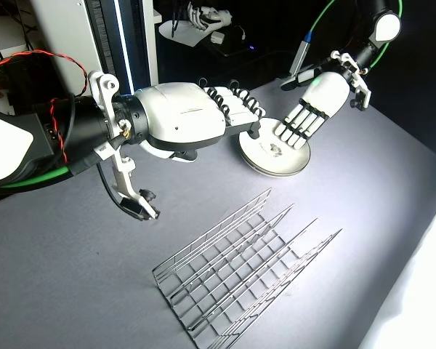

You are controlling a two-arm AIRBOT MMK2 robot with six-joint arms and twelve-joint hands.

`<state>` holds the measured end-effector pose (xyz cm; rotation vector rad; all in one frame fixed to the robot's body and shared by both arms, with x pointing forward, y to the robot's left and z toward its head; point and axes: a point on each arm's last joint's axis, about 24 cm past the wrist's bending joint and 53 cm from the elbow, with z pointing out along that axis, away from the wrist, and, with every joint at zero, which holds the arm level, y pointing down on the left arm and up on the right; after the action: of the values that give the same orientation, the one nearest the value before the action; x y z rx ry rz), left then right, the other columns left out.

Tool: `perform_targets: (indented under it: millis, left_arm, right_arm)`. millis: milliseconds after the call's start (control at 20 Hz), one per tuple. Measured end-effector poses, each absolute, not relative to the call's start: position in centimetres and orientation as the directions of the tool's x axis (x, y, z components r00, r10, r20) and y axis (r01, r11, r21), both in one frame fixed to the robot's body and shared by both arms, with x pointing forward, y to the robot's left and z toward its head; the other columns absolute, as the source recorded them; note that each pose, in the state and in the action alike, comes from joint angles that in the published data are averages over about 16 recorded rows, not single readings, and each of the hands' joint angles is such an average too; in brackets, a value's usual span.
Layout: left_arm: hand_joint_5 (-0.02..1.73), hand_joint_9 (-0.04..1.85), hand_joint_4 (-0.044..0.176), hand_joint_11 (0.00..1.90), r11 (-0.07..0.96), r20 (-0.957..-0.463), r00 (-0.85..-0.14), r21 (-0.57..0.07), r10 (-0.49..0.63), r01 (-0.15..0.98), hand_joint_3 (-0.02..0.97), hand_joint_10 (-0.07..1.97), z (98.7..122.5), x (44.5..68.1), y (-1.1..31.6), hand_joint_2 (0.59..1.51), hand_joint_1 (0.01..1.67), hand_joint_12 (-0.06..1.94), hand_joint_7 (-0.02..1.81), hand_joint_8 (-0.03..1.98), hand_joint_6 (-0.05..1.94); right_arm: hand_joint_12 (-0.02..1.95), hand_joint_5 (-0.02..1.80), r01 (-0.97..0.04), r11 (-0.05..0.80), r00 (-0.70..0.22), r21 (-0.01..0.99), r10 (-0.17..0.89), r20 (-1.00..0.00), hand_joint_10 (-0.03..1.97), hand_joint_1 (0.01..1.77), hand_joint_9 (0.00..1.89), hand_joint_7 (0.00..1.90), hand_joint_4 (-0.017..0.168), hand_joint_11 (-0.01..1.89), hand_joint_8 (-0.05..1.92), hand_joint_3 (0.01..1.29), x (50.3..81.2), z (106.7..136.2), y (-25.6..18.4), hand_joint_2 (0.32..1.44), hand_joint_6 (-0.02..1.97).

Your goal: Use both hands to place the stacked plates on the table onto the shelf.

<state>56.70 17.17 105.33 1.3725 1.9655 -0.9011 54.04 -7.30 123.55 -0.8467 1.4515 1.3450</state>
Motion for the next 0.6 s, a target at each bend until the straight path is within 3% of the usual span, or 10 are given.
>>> perform_targets:
  millis: [600]
  left_arm:
    - [-0.01,0.01,-0.006,0.01,0.181,-0.794,-0.275,-0.210,0.542,0.961,0.011,0.00,105.3,55.4,12.8,0.888,0.01,0.01,-0.01,-0.02,-0.02]
  right_arm:
    - [0.92,0.11,-0.928,0.152,-0.337,0.339,0.039,-0.941,0.01,1.45,0.18,0.12,0.002,0.02,0.01,0.02,53.6,120.5,-5.4,1.04,0.02]
